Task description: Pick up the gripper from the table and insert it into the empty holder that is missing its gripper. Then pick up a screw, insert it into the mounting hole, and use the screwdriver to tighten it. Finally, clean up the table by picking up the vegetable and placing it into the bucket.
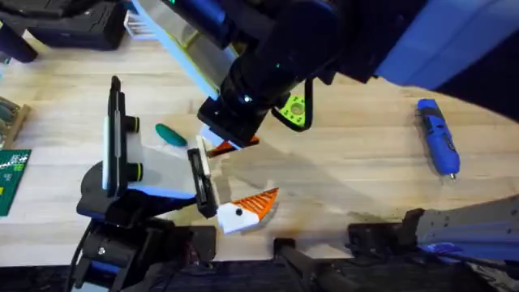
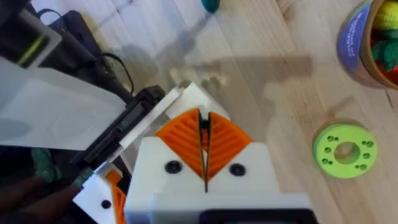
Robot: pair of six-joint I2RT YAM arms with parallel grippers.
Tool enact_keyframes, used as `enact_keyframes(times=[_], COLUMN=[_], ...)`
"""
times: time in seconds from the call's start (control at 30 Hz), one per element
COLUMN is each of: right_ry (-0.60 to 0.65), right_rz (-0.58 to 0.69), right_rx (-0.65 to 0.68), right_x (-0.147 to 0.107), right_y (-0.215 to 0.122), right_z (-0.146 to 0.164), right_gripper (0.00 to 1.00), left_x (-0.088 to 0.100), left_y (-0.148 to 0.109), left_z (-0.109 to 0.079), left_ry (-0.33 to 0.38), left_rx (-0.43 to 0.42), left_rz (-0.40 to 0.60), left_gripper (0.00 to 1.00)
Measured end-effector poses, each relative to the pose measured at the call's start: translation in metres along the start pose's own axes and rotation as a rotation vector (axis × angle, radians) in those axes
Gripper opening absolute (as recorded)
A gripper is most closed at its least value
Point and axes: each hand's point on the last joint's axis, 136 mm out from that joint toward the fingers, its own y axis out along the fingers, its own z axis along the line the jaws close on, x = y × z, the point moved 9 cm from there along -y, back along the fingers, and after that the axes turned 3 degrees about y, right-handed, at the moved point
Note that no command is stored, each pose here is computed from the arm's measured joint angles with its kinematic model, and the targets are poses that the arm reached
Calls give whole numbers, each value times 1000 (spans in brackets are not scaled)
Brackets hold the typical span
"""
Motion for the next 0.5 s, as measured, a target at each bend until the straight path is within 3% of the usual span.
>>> enact_keyframes(times=[0.5], right_ry=[-25], right_rz=[-5], right_rx=[12], right_x=[1], right_y=[1], right_z=[9], right_gripper=[6], left_x=[0], left_y=[0], left_z=[0], left_ry=[0], left_rx=[-1], left_rz=[0], left_gripper=[985])
